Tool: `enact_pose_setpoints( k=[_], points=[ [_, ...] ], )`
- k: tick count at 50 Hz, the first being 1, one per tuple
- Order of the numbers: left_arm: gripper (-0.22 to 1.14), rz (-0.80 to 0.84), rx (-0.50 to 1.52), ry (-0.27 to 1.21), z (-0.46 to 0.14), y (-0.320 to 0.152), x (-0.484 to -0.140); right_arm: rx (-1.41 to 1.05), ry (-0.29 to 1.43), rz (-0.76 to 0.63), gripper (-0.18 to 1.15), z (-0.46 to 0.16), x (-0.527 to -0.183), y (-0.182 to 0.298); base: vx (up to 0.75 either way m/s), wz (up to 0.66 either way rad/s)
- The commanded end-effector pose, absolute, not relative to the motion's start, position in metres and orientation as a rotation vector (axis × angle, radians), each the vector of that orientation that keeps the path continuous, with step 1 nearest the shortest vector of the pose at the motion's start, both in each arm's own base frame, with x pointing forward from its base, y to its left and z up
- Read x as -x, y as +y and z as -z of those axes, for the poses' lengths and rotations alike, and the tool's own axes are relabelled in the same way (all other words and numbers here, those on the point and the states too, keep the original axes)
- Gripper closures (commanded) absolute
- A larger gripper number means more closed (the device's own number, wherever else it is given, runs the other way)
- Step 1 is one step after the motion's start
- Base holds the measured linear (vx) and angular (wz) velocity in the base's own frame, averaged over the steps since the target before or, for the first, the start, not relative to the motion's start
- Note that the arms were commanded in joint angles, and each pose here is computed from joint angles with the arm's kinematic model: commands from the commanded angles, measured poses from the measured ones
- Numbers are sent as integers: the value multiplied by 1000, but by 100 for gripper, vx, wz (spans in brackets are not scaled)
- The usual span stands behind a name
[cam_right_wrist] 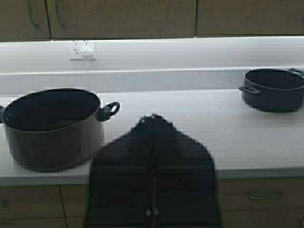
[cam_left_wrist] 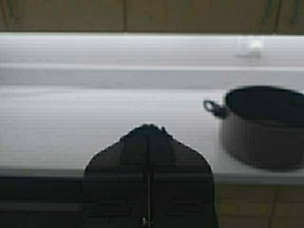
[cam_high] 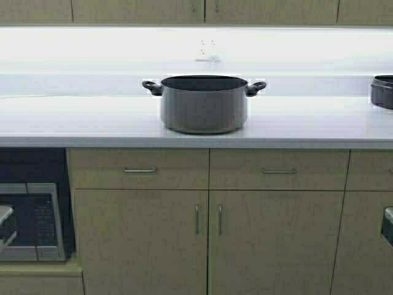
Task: Open the cabinet, put the pot inside, then close it
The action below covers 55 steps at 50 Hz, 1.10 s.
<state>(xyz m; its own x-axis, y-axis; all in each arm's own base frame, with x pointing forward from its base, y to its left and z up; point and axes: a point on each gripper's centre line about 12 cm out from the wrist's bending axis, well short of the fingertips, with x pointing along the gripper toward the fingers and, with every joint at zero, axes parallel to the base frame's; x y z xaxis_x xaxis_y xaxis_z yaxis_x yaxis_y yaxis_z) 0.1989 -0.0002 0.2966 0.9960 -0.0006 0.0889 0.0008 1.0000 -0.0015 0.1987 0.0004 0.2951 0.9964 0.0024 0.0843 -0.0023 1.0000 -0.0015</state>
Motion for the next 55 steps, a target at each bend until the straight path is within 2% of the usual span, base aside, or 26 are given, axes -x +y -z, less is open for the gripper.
enact_pose_setpoints(
  k=[1, 3, 6, 15, 55],
  points=[
    [96, 12, -10, -83, -296, -2, -200, -8, -83, -10, 92, -297, -200, 2, 7, 1],
    [90, 13, -15, -84, -297, -3, -200, -7, -75, -10, 88, -296, -201, 2, 8, 1],
    [85, 16, -22, -80, -295, -3, -200, -3, -66, -11, 89, -296, -202, 2, 10, -2],
    [89, 16, -31, -92, -296, -3, -197, 10, -32, -14, 92, -291, -208, 3, 17, -5],
    [89, 16, -27, -65, -293, -3, -203, 26, -37, -18, 92, -291, -206, 3, 28, 1]
  ],
)
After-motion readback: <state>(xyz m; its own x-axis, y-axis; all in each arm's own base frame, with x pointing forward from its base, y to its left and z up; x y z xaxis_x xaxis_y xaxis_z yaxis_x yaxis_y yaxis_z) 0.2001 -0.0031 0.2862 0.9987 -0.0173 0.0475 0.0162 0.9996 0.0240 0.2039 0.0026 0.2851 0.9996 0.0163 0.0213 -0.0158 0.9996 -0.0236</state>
